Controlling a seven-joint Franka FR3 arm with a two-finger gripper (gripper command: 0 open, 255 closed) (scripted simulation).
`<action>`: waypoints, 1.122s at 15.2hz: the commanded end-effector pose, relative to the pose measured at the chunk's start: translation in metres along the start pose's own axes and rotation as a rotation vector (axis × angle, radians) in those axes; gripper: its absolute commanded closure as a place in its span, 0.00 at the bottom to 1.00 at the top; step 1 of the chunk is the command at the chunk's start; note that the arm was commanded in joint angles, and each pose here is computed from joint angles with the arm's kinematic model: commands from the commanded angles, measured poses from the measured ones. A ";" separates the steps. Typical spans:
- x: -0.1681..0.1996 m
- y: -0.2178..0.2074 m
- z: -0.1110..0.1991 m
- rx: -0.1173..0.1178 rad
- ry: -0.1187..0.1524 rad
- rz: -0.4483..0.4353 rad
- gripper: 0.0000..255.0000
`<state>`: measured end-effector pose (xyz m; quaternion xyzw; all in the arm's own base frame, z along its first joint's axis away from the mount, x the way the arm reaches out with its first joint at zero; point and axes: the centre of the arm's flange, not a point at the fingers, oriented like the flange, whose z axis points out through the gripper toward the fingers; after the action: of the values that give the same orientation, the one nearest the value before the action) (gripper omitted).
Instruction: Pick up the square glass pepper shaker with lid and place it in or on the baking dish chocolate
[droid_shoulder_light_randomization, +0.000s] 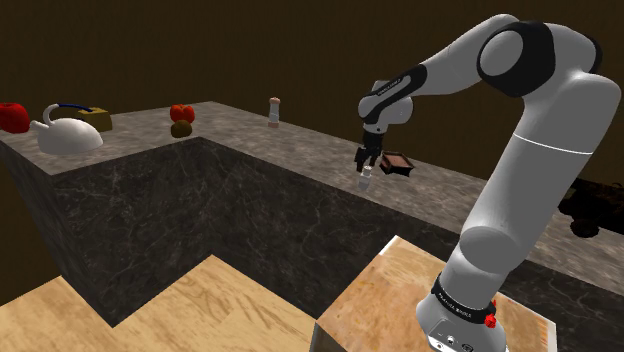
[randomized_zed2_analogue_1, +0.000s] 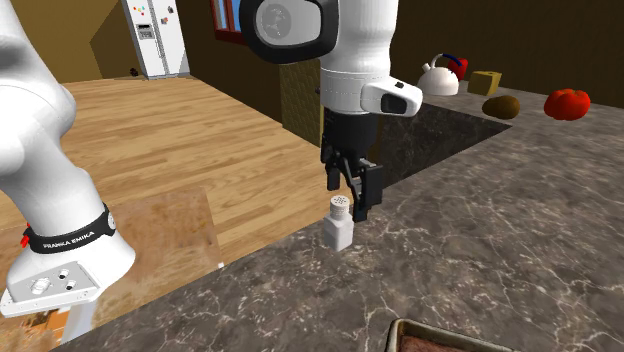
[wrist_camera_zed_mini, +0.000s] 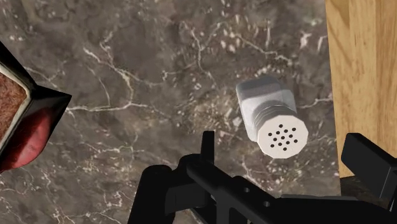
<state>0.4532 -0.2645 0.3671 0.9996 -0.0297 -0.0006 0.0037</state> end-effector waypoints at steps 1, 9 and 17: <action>0.000 0.000 0.000 0.000 0.000 0.000 0.00; 0.000 0.000 0.000 0.000 0.000 0.000 1.00; 0.000 0.000 -0.032 0.000 0.000 0.000 1.00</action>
<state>0.4534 -0.2648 0.3932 0.9995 -0.0298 -0.0003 0.0037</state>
